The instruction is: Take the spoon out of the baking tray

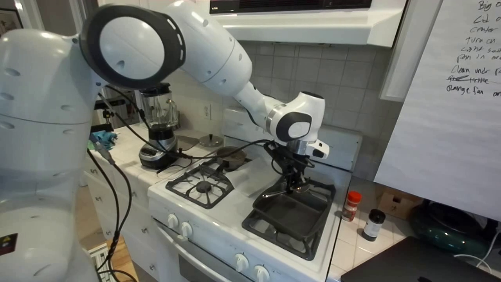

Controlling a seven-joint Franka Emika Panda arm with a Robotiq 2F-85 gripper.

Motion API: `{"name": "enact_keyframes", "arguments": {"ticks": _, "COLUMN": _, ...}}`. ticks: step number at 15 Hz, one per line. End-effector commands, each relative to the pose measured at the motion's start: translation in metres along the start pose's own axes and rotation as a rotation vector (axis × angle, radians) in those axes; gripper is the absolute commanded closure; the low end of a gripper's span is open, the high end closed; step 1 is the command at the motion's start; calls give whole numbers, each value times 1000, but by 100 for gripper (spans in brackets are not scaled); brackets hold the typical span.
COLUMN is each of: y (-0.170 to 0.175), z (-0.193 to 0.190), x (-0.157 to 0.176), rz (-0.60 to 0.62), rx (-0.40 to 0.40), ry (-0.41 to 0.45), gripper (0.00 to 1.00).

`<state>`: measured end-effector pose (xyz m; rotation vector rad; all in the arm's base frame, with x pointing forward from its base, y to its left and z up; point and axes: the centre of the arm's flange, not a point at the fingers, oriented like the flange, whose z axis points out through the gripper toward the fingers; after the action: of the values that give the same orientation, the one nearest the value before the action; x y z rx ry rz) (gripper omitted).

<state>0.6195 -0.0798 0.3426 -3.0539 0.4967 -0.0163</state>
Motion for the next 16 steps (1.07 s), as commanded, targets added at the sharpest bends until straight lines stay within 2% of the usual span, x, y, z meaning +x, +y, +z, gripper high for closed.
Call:
{"name": "enact_keyframes", "arguments": {"ticks": 1, "y": 46, "z": -49, "x": 15, "rz": -119, "rx": -4, "ry": -24, "gripper": 98}}
{"name": "enact_keyframes", "arguments": {"ticks": 5, "y": 125, "z": -69, "x": 50, "rz": -195, "rx": -64, "ry": -21, "gripper": 98}}
{"name": "enact_keyframes", "arguments": {"ticks": 9, "y": 188, "z": -59, "x": 81, "rz": -239, "rx": -98, "ry": -19, "gripper": 98}}
{"name": "enact_keyframes", "arguments": {"ticks": 11, "y": 195, "z": -39, "x": 93, "rz": -259, "rx": -110, "ry": -16, "gripper": 98}}
{"name": "enact_keyframes", "arguments": {"ticks": 16, "y": 181, "z": 18, "x": 113, "rz": -299, "rx": -144, "ry": -32, "gripper": 98}}
